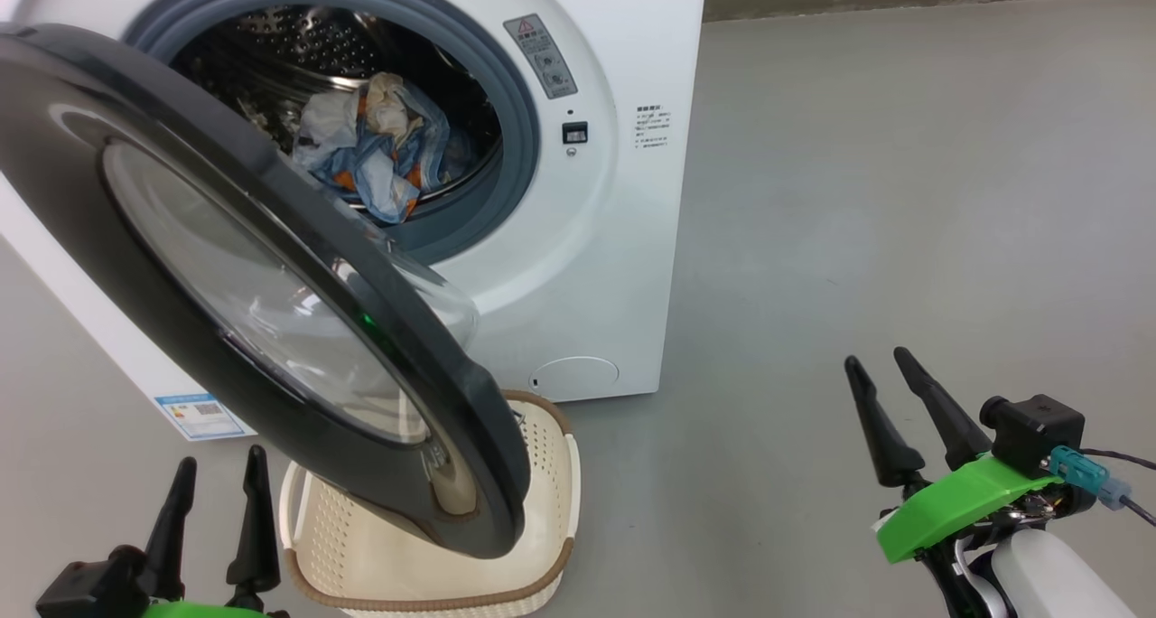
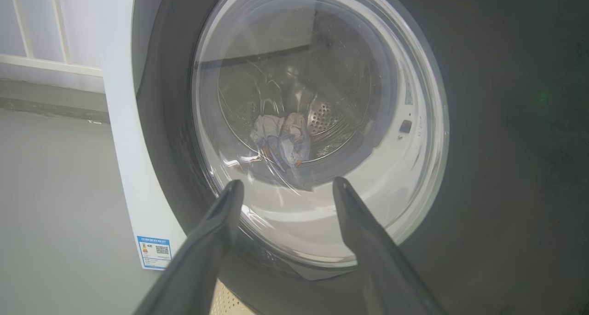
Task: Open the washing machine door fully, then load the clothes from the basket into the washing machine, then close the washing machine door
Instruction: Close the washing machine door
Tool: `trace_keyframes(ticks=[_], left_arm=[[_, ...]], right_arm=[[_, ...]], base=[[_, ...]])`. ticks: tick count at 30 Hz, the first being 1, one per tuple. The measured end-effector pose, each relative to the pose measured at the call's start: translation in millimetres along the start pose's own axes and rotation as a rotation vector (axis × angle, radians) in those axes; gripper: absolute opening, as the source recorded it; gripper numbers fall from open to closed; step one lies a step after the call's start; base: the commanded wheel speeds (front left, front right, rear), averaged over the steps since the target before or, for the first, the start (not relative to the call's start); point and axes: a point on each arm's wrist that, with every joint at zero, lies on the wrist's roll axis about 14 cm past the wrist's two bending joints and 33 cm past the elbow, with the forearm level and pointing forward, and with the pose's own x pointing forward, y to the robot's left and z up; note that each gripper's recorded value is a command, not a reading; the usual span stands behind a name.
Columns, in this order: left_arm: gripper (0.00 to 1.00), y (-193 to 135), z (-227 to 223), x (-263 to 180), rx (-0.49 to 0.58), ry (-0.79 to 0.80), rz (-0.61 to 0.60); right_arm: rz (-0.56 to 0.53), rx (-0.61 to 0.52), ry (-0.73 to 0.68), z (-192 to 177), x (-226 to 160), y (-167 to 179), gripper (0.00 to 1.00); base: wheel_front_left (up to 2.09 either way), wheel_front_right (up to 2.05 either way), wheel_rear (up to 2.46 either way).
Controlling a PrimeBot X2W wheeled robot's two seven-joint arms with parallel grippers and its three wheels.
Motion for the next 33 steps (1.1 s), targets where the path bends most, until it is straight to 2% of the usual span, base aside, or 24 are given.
trace_keyframes(ticks=[1,6,12,23,30,33], left_arm=[[1.00,0,0,0,0.000,-0.001,0.001],[1.00,4,0,-4,0.001,0.000,0.012],[1.00,13,4,-13,0.003,-0.012,0.041],[1.00,40,12,-40,0.009,-0.033,0.138],[1.00,59,19,-60,0.011,-0.053,0.204],[1.00,67,21,-71,0.012,-0.060,0.236]], right_arm=[[0.004,-0.017,0.005,-1,0,0,0.00],[0.025,-0.061,0.002,3,6,2,0.00],[0.105,-0.069,-0.101,38,27,28,0.00],[0.367,-0.007,-0.299,100,51,124,0.00],[0.534,0.072,-0.443,142,41,185,0.00],[0.649,0.118,-0.509,161,25,222,0.00]], base=[[0.00,0.00,0.00],[0.00,0.00,0.00],[0.00,0.00,0.00],[0.00,0.00,0.00],[0.00,0.00,0.00],[0.00,0.00,0.00]])
